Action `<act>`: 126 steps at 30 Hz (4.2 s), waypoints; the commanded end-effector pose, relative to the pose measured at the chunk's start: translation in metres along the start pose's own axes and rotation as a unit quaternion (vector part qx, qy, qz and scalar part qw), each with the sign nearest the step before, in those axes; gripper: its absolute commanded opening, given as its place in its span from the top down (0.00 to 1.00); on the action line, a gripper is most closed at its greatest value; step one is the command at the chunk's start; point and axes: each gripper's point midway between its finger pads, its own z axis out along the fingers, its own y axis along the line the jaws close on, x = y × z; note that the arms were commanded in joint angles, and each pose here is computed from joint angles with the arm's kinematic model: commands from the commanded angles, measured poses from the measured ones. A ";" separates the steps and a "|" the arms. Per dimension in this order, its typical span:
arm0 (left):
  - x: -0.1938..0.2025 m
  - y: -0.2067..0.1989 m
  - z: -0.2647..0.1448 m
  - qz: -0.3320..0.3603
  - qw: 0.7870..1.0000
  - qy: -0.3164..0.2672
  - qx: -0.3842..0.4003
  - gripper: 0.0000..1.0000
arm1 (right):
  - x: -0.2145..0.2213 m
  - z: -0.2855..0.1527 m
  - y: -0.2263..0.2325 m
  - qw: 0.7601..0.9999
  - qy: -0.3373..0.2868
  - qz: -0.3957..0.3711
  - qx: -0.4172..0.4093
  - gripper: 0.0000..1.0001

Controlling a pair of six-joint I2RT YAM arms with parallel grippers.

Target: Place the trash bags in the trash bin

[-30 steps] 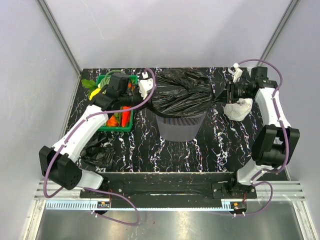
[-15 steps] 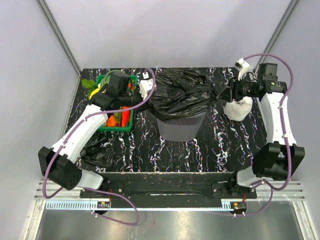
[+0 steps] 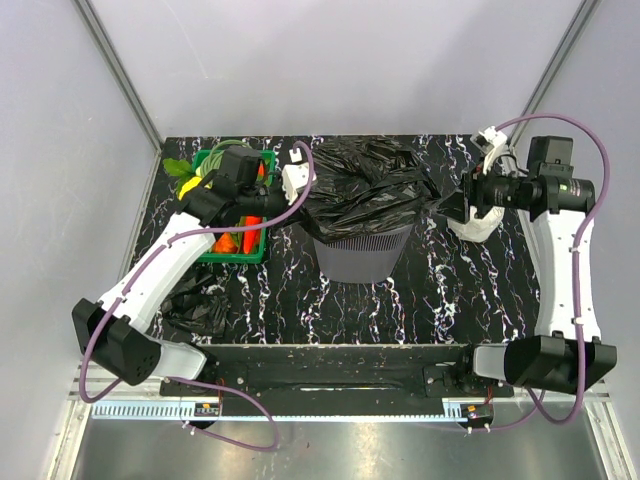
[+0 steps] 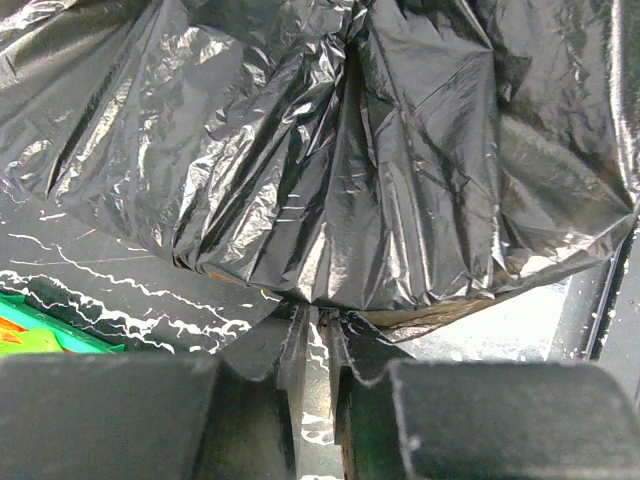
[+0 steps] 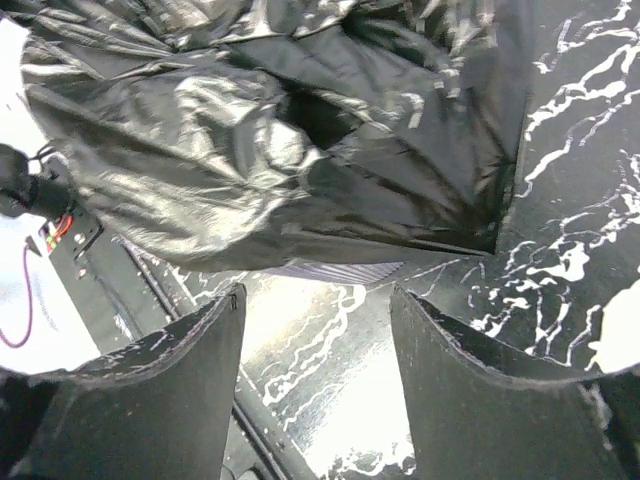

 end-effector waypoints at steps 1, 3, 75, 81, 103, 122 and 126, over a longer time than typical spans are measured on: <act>-0.028 0.001 -0.018 0.037 0.999 -0.033 -0.018 0.83 | -0.003 -0.006 0.042 0.997 -0.016 -0.025 -0.065 0.32; -0.028 0.001 -0.018 0.036 0.999 -0.032 -0.019 0.83 | -0.002 -0.003 0.053 0.996 -0.019 -0.016 -0.087 0.29; -0.017 -0.006 -0.018 0.028 0.999 -0.027 -0.016 0.84 | 0.030 0.006 0.083 0.996 -0.006 0.023 -0.088 0.51; -0.016 -0.007 -0.018 0.028 0.999 -0.028 -0.015 0.84 | 0.018 0.003 0.079 0.997 -0.016 0.028 -0.070 0.30; -0.017 -0.006 -0.019 0.037 0.999 -0.031 -0.019 0.84 | -0.014 0.019 0.053 0.997 -0.049 0.035 -0.053 0.53; -0.018 -0.006 -0.019 0.035 0.999 -0.031 -0.019 0.84 | -0.002 0.018 0.065 0.995 -0.043 0.044 -0.073 0.73; -0.018 -0.005 -0.020 0.035 0.999 -0.032 -0.021 0.84 | -0.002 0.016 0.065 0.996 -0.044 0.041 -0.070 0.83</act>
